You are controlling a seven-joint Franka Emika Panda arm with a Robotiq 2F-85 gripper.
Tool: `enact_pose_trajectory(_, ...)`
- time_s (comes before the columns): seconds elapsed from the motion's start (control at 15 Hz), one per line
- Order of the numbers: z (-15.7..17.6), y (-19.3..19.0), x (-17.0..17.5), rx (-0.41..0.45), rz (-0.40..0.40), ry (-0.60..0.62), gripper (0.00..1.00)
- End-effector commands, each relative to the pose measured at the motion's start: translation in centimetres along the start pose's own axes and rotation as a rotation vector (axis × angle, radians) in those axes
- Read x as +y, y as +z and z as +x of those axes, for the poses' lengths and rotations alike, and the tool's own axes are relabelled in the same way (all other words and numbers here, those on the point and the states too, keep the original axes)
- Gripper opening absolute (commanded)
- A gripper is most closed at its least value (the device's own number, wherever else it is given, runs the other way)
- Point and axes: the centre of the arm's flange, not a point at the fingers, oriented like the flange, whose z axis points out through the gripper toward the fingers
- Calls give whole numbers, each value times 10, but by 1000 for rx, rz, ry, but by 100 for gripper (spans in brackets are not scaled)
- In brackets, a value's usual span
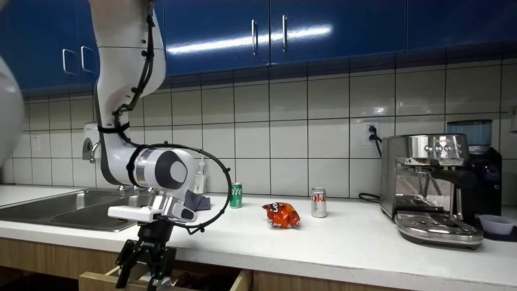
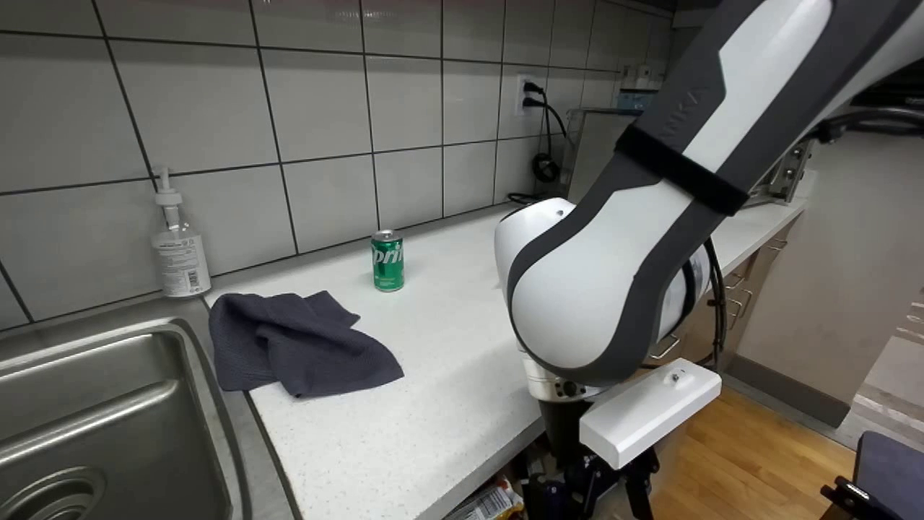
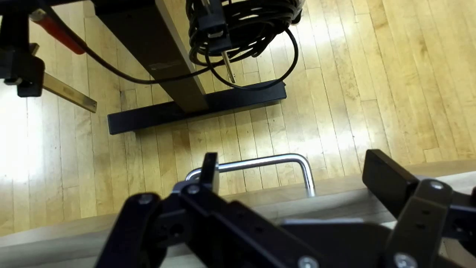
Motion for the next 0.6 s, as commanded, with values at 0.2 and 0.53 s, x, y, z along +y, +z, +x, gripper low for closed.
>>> enact_pose_trajectory(0.2, 28, -5, -10, 137, -57, -69, 100)
enact_pose_trajectory(0.53, 32, -4, -19, 233, -68, -97, 100)
